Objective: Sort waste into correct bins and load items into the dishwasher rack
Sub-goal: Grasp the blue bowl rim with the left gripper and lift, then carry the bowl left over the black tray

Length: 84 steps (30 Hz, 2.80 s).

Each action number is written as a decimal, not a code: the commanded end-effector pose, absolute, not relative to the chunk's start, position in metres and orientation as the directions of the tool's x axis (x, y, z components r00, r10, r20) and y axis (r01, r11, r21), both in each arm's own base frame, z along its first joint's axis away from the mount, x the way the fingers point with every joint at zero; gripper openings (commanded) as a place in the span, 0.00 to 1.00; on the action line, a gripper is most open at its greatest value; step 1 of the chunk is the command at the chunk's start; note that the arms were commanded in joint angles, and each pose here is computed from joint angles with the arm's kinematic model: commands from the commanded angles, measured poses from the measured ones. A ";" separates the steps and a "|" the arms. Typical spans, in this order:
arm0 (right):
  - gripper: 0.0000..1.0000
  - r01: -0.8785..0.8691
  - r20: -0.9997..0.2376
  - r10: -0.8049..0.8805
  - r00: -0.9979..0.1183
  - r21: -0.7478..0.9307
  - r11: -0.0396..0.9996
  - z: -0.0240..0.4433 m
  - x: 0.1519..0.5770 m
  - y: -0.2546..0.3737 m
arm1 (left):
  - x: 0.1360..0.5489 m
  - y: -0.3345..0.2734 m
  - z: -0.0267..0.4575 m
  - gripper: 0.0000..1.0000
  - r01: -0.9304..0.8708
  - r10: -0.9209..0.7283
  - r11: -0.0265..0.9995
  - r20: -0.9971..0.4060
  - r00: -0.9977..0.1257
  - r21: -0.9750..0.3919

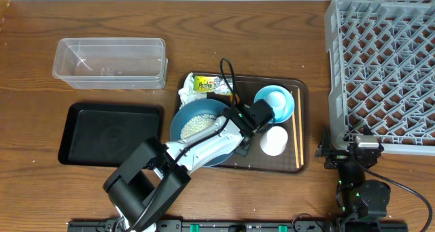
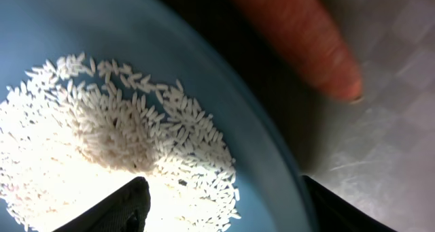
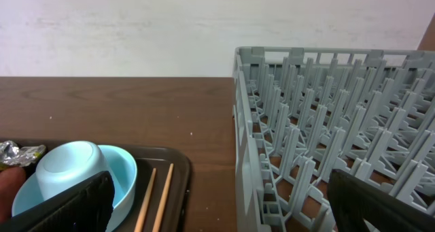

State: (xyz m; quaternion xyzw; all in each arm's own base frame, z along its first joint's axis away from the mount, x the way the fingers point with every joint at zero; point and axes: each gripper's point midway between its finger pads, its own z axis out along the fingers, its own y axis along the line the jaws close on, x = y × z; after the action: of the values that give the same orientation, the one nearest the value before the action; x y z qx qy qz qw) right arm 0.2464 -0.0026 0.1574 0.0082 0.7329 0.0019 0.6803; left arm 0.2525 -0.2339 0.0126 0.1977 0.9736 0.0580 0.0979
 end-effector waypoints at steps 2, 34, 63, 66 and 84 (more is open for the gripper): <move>0.99 0.024 -0.997 0.004 -0.076 0.003 1.000 0.156 0.246 -0.006 | 0.247 -0.229 0.005 0.69 0.351 0.372 0.924 -0.144 -0.917 0.154; 0.99 0.024 -0.997 0.004 -0.076 0.003 1.000 0.156 0.246 -0.006 | 0.255 -0.238 0.014 0.09 0.349 0.369 0.927 -0.178 -0.912 0.136; 0.99 0.024 -0.997 0.004 -0.076 0.003 1.000 0.156 0.246 -0.006 | 0.248 -0.250 0.067 0.06 0.398 0.406 0.913 -0.282 -0.869 0.087; 0.99 0.024 -0.997 0.004 -0.076 0.003 1.000 0.156 0.246 -0.006 | 0.248 -0.249 0.079 0.06 0.410 0.413 0.909 -0.306 -0.858 0.077; 0.99 0.024 -0.997 0.004 -0.076 0.003 1.000 0.156 0.246 -0.006 | 0.293 -0.184 0.136 0.06 0.238 0.225 0.971 -0.430 -0.874 0.024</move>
State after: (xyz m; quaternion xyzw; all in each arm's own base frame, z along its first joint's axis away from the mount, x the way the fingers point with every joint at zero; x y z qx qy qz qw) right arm 0.2464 -0.0026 0.1574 0.0082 0.7329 0.0019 0.6803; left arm 0.2823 -0.1973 0.1147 0.1366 0.9716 -0.0114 0.1930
